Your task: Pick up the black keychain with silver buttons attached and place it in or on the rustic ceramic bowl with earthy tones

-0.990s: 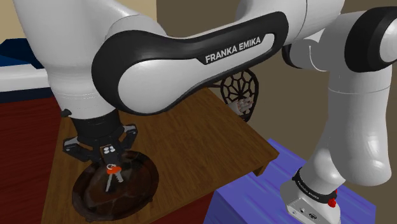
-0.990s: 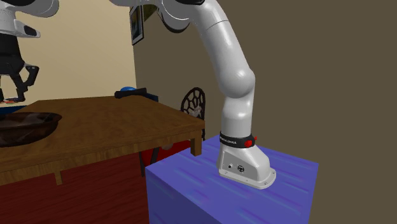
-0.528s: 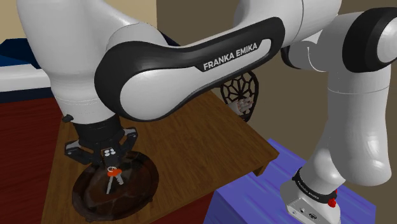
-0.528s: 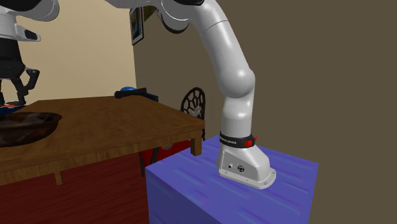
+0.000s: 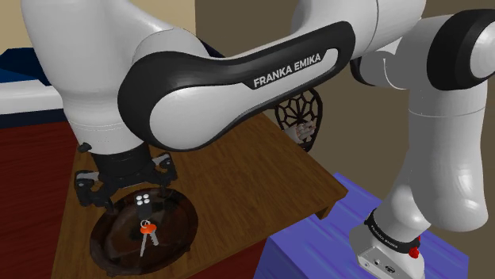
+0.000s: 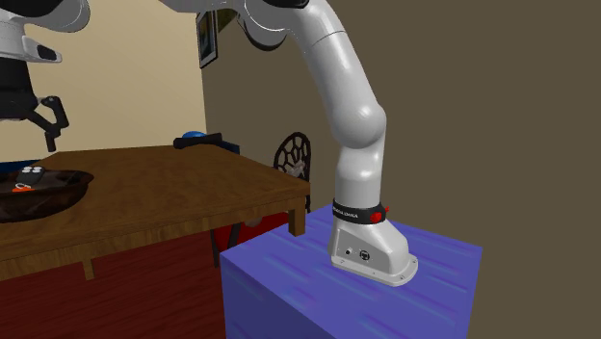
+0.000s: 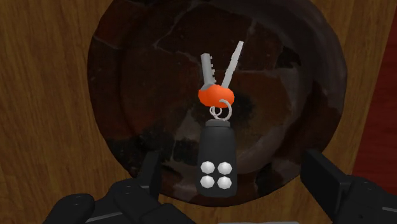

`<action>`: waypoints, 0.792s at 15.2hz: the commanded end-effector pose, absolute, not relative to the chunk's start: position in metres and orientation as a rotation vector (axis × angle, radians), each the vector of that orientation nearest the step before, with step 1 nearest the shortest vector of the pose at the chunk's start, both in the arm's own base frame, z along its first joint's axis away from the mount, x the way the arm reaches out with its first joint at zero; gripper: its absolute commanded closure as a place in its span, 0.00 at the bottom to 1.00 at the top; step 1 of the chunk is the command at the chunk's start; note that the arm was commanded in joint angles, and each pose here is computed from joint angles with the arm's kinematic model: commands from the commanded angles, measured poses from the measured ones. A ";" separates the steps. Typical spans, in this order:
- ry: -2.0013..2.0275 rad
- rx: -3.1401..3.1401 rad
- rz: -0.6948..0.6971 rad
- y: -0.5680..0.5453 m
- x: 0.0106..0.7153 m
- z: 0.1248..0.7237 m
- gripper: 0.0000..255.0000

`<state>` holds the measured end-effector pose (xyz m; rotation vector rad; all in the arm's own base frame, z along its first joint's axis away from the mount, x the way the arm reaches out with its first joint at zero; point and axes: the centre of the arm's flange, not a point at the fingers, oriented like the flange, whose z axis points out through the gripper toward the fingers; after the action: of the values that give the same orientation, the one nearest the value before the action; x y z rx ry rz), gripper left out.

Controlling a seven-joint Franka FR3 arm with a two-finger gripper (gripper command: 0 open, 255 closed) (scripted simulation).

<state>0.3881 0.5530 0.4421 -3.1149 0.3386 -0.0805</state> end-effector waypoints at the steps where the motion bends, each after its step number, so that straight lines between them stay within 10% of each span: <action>1: 0.339 -3.115 -0.081 0.553 0.387 0.455 0.00; 12: 0.339 -3.115 -0.081 0.553 0.385 0.492 0.00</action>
<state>0.3855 0.5529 0.4920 -3.1148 0.3386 -0.0806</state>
